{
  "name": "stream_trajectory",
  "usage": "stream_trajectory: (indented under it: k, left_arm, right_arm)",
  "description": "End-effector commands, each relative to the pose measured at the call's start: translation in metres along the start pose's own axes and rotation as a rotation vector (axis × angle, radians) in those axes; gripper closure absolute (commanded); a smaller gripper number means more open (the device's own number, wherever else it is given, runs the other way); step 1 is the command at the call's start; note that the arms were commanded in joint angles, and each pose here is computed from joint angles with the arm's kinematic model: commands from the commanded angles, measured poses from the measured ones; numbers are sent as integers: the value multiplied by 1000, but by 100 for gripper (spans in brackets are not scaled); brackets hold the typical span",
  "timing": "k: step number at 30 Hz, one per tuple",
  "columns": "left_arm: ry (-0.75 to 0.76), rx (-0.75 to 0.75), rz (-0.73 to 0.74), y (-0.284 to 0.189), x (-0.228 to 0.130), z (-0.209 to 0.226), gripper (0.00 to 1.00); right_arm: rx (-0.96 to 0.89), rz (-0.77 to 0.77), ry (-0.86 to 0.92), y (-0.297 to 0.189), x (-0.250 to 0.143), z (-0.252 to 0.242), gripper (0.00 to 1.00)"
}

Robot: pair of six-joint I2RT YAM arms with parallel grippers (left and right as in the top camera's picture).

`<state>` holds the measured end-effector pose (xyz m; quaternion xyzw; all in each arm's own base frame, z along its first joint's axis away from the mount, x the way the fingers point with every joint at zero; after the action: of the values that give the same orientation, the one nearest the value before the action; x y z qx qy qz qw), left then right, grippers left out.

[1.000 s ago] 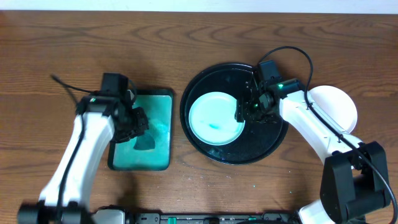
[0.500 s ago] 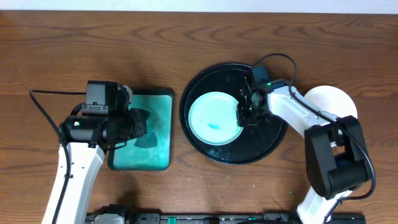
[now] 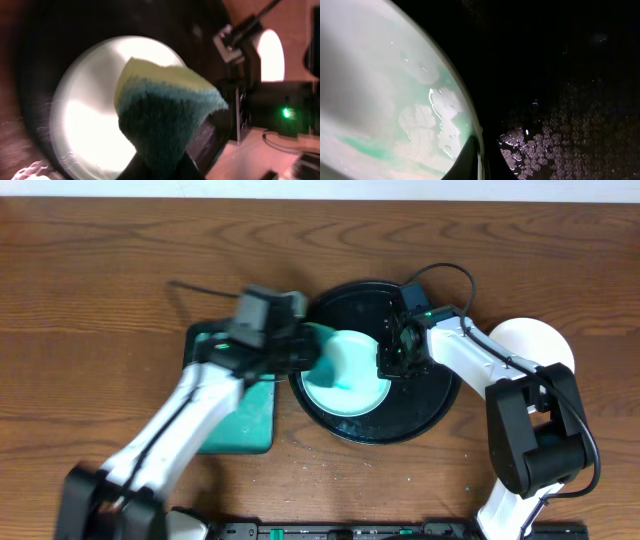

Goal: Clean dirty plates on tray and stack at the side
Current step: 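Scrub the pale green plate with the sponge in the left gripper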

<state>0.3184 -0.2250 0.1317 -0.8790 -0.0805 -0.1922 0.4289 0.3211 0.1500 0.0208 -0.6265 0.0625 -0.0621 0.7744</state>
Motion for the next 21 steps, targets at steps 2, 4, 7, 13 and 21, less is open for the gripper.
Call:
stream_trajectory:
  k: [2, 4, 7, 13, 21]
  left_arm:
    - [-122, -32, 93, 62, -21, -11, 92]
    - [-170, -35, 118, 87, -31, -10, 92]
    - [-190, 20, 166, 115, -51, 4, 93]
    - [-301, 497, 181, 91, -77, 86, 93]
    - [-158, 830, 145, 40, -47, 122, 93]
  right_arm:
    - [-77, 70, -7, 24, -20, -8, 99]
    - [-78, 71, -9, 24, -21, -7, 99]
    - [-81, 75, -11, 24, -22, -7, 99]
    - [-82, 77, -20, 24, -24, -5, 99]
    - [-84, 80, -25, 25, -26, -4, 99]
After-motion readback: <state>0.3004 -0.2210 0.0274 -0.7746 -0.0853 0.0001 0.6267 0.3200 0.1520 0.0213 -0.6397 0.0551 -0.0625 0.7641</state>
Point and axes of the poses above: each gripper's point midway between its finger pads, its own y axis out along the fingers, its own z axis along the line the jaws close on, x = y × z, the point moved 2 cm from there along -y, back along the fingers, and after that the axes turned 9 degrees about y, right-handed, at the moved point
